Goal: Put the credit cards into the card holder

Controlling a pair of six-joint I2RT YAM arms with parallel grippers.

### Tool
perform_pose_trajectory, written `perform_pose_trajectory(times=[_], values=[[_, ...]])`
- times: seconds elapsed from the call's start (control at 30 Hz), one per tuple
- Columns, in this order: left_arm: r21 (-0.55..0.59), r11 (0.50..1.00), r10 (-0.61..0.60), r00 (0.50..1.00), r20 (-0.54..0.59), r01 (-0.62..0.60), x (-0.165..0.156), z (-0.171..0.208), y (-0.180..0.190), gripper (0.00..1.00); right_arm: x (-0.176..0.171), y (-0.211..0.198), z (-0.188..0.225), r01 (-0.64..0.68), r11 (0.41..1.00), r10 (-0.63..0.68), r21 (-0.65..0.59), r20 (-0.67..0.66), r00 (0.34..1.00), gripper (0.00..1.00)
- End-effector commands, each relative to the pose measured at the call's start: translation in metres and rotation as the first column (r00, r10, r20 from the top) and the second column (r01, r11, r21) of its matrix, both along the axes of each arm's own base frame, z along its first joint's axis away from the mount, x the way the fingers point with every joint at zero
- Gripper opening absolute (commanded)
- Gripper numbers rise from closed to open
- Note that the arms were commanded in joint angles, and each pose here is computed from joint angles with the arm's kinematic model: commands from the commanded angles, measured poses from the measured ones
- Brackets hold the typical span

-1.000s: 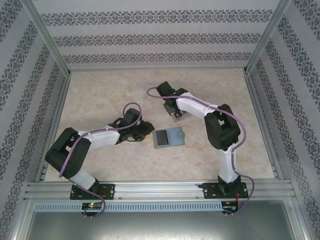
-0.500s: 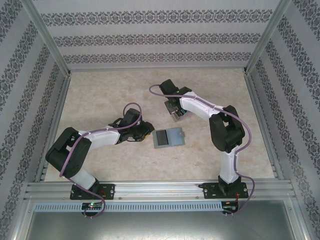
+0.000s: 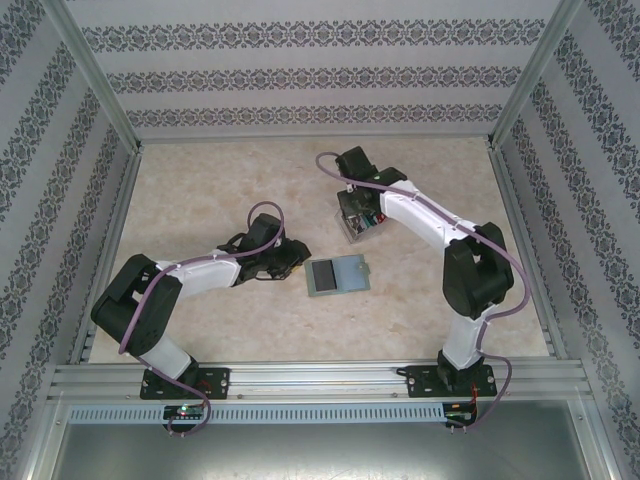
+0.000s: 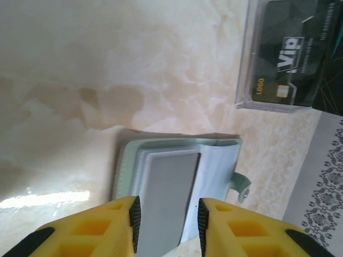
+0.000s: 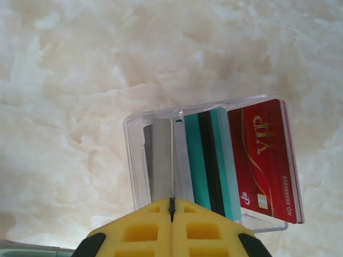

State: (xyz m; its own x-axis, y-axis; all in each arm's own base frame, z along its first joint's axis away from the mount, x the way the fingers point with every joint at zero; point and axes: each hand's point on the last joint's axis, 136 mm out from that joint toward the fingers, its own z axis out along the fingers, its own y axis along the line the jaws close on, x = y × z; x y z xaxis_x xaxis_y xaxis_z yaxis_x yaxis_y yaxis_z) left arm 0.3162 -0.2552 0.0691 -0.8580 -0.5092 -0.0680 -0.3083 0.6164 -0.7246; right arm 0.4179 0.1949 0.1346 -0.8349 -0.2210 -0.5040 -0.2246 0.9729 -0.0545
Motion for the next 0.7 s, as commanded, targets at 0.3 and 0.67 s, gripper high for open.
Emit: perform_pose_trajectory(times=[0.3, 0.67], values=[[-0.026, 0.999, -0.024, 0.998, 0.05, 0.025, 0.007, 0.019, -0.004, 0.38, -0.004, 0.0, -0.007, 0.053, 0.99, -0.044, 0.134, -0.07, 0.997, 0.0], [-0.039, 0.998, -0.053, 0.997, 0.058, 0.055, 0.013, 0.026, -0.012, 0.4, 0.002, -0.01, -0.031, 0.065, 0.992, -0.052, 0.105, -0.128, 0.99, 0.0]])
